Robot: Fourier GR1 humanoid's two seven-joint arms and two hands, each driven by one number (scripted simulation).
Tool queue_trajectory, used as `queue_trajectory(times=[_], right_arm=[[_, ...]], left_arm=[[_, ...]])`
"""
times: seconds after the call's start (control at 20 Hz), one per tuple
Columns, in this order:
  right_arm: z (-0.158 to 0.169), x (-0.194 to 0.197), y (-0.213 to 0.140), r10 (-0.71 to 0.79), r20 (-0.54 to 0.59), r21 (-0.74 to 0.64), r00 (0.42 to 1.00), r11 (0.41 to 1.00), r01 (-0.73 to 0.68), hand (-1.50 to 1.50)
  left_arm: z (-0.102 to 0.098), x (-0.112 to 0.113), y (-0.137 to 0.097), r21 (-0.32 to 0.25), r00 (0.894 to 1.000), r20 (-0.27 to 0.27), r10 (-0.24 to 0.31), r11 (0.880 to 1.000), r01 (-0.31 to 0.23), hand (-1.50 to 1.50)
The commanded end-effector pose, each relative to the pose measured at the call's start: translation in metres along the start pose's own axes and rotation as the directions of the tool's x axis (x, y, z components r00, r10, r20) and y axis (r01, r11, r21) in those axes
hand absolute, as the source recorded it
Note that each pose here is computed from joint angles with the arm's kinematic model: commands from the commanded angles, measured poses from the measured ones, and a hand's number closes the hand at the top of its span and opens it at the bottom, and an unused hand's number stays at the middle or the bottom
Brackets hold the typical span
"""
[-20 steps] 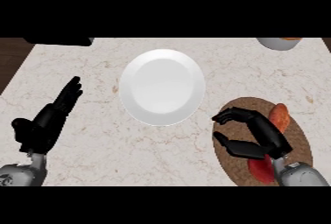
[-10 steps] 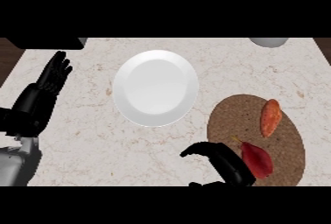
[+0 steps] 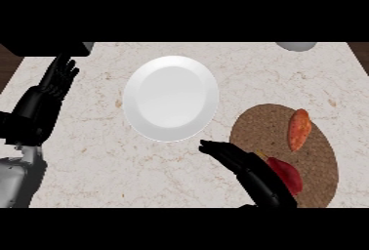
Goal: Pick the pear from the placemat and place it in the plate
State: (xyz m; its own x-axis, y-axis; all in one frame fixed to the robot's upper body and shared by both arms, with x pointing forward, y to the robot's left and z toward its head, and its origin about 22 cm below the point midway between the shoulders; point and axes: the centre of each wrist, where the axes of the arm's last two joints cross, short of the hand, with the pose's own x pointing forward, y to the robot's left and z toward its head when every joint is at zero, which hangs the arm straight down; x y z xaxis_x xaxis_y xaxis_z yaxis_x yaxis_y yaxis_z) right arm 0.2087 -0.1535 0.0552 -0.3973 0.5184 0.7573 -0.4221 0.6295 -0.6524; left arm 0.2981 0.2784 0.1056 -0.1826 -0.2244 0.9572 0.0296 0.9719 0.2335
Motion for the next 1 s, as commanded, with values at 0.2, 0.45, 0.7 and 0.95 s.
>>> queue_trajectory(times=[0.2,0.45,0.7,0.95], right_arm=[[-0.02,0.036,-0.063,0.436,-0.249,0.18,0.865,0.898,-0.401,-1.5],[-0.023,0.05,-0.069,0.647,-0.314,0.454,0.695,0.745,-0.488,-1.5],[-0.037,0.06,-0.068,0.737,-0.33,0.645,0.591,0.632,-0.429,-1.5],[-0.041,0.058,-0.051,0.752,-0.356,0.675,0.555,0.618,-0.403,-1.5]], left_arm=[[0.005,-0.003,0.009,-0.027,1.0,-0.004,-0.01,1.0,0.01,0.0],[-0.002,-0.001,-0.004,-0.02,1.0,0.009,0.001,1.0,-0.001,0.0],[-0.004,0.006,0.002,-0.013,1.0,0.016,-0.003,1.0,0.004,0.0],[0.001,-0.015,0.018,-0.007,1.0,0.0,-0.023,1.0,0.023,0.0]])
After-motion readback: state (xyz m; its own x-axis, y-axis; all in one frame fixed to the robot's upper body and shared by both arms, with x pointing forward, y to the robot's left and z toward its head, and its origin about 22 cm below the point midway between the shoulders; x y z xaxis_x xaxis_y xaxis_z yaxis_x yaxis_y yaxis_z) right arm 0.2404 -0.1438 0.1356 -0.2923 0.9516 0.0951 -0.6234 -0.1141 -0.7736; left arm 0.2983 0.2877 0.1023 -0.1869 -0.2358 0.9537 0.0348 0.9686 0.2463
